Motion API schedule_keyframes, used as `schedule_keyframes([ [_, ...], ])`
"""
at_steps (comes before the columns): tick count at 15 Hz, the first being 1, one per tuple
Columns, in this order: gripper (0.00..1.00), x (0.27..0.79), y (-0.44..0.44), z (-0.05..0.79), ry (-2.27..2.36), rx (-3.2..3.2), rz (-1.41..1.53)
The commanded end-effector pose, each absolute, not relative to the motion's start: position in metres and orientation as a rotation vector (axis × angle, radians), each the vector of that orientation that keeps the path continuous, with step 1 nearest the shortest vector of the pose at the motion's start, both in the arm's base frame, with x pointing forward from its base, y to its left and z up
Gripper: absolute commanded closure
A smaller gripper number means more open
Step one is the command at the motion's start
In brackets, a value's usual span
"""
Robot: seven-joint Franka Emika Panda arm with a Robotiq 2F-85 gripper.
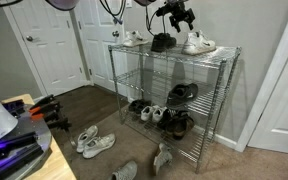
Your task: Move the right sneaker on the top shelf to the left.
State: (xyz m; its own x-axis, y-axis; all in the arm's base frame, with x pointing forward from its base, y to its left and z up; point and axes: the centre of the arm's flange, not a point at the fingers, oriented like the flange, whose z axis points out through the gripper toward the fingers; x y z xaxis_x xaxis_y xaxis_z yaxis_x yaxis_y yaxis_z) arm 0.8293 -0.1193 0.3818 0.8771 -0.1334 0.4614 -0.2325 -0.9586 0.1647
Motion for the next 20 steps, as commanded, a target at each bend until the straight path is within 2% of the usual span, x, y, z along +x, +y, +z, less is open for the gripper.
schedule_keyframes([
  [1,0.0,0.866,-0.128,0.373,-0.261,2.824,0.63],
  [11,0.0,0.861,-0.129,0.353,-0.2,2.858,0.456],
  [12,0.25,0.86,-0.129,0.353,-0.185,2.86,0.433],
  [13,0.27,0.859,-0.129,0.353,-0.17,2.861,0.411],
  [20,0.72,0.857,-0.131,0.359,-0.153,2.847,0.374],
])
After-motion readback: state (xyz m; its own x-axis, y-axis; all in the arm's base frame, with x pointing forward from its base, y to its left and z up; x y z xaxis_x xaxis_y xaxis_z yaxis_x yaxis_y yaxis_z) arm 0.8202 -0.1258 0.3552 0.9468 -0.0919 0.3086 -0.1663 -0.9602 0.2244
